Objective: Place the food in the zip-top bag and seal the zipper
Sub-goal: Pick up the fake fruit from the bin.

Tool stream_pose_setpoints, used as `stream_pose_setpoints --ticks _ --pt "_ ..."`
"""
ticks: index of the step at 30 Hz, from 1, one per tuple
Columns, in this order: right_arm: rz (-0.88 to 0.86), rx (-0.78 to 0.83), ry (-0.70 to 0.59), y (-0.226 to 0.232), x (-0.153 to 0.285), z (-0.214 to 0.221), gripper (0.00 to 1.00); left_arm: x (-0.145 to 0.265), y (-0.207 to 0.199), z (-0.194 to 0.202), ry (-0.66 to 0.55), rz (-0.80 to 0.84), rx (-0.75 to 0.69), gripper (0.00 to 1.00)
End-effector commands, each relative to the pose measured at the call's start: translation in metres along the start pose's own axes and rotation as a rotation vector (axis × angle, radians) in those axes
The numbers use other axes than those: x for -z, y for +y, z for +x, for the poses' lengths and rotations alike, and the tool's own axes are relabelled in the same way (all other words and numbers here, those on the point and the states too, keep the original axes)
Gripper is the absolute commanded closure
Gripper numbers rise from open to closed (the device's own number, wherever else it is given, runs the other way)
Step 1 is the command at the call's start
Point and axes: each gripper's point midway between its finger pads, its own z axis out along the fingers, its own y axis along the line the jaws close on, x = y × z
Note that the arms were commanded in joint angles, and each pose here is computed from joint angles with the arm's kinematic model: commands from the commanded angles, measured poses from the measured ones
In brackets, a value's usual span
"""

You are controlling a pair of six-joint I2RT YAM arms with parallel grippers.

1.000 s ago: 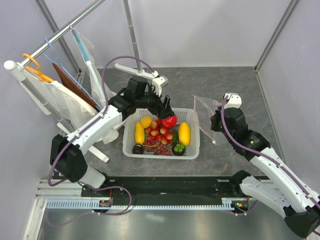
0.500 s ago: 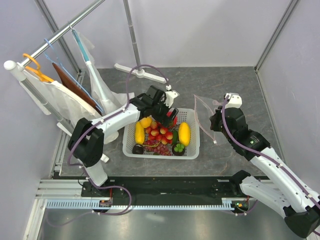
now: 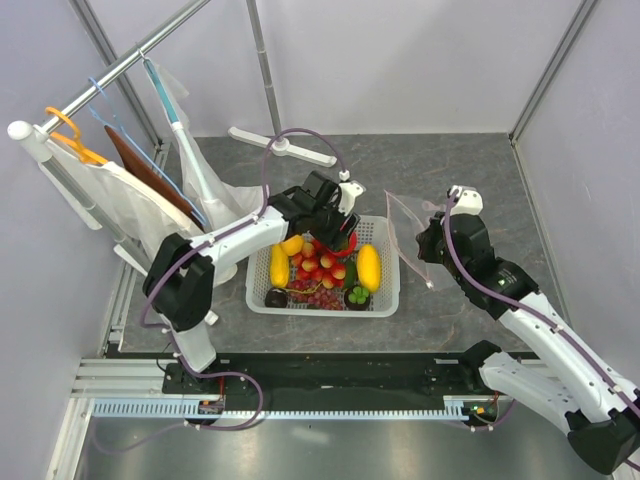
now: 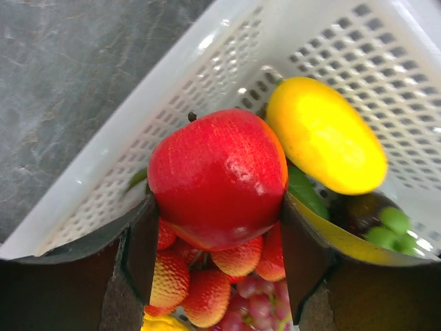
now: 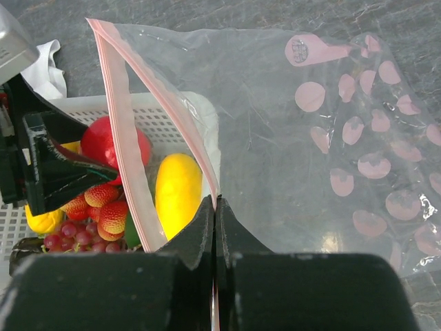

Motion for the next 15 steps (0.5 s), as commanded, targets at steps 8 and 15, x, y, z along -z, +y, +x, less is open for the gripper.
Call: stream_pose_setpoints --ticks 8,15 --pt "-0.057 -0.083 -0.018 0.019 0.005 -0.022 1.0 0.143 -0.095 -0.103 -0.396 0.471 0.003 0.68" --pt "-0.062 -0.099 -0.022 0.021 0.006 -0.028 1.0 0.158 -0.122 -0.144 -0.54 0.603 0.084 0.69"
